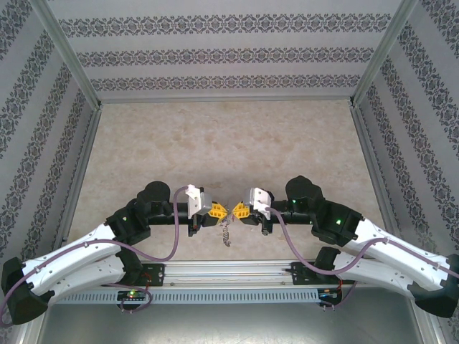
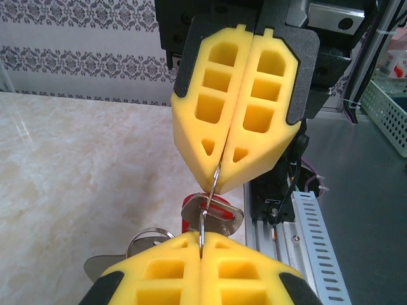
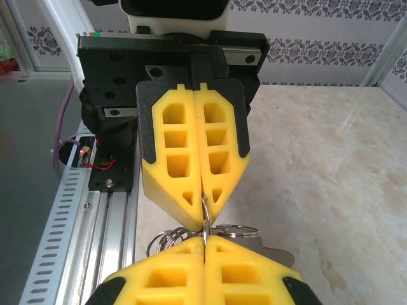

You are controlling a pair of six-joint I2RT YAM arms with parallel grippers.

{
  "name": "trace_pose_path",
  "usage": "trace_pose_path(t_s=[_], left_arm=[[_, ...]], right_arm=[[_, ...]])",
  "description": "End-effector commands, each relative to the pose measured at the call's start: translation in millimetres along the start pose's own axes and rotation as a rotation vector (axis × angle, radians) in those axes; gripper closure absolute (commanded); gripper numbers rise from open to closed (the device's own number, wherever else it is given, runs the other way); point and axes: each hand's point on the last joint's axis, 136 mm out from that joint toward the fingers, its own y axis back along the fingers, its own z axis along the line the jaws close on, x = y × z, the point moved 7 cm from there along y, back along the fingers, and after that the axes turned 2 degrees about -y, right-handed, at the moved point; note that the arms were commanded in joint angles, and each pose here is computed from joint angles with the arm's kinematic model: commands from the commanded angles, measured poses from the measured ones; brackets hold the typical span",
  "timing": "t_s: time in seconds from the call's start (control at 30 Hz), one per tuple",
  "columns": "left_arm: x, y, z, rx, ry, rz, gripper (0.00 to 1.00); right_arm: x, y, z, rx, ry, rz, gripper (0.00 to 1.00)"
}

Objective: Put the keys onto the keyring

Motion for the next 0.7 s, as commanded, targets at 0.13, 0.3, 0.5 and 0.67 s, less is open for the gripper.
trace_pose_path(t_s=[0.13,0.3,0.5,0.67], left_arm=[[-16.4,3.6,-3.7,0.016,-0.042,-0.058,1.0],[-16.3,3.6,-3.4,0.015,-0.041,-0.059,1.0],[-15.3,3.3,-3.8,0.017,-0.039,-0.058,1.0],[-15.0,3.8,-3.7,0.015,-0.038,-0.059,1.0]], right_arm=[[-5.8,-1.6,0.2,-0.001,0.025,-0.019,1.0],[-6.0,0.5,0.3,0.008,0.028,-0.027,1.0],[-5.8,4.2,0.5,0.023,0.028,-0.037,1.0],[-5.2,2.1,0.3,0.016,0.026,-0.032,1.0]])
